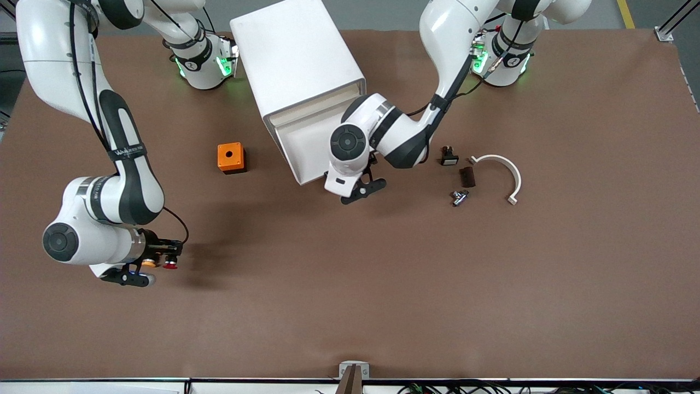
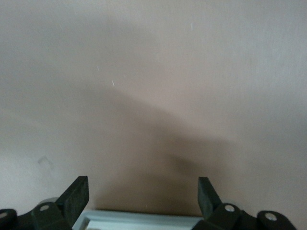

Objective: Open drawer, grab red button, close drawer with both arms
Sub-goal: 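Push the drawer shut with the left gripper while the right gripper lowers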

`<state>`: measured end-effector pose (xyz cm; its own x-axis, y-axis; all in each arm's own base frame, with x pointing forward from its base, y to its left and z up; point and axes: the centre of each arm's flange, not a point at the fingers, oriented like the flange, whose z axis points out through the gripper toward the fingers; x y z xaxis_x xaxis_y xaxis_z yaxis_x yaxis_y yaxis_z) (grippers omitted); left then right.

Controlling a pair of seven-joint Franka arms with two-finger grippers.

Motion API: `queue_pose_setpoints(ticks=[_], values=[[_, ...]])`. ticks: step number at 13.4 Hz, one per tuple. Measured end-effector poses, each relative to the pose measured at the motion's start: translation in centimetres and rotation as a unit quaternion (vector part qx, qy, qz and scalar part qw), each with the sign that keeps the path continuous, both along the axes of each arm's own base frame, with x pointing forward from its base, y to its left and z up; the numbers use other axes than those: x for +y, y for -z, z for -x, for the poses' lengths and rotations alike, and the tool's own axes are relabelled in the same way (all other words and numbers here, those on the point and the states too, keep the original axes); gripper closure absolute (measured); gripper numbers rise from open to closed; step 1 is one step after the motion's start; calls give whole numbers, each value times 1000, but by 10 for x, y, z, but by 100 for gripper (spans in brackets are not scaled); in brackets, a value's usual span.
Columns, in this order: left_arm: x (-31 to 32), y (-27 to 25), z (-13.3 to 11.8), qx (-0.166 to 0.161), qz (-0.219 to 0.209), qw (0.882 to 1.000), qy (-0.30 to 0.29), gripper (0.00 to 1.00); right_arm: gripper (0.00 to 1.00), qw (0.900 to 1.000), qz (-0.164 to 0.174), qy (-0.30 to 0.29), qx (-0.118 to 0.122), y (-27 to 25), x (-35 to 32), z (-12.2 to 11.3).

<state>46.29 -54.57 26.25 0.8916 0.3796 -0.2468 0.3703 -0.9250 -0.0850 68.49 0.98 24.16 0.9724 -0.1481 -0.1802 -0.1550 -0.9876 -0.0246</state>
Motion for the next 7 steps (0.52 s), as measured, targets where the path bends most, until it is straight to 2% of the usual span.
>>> queue_pose_setpoints(ticks=[6, 7], values=[[-40, -3, 64, 30, 2, 1000, 3, 0, 59, 1000, 0, -6, -13, 45, -14, 0], [-45, -3, 72, 34, 3, 999, 2, 0, 55, 1000, 0, -6, -12, 48, -15, 0]])
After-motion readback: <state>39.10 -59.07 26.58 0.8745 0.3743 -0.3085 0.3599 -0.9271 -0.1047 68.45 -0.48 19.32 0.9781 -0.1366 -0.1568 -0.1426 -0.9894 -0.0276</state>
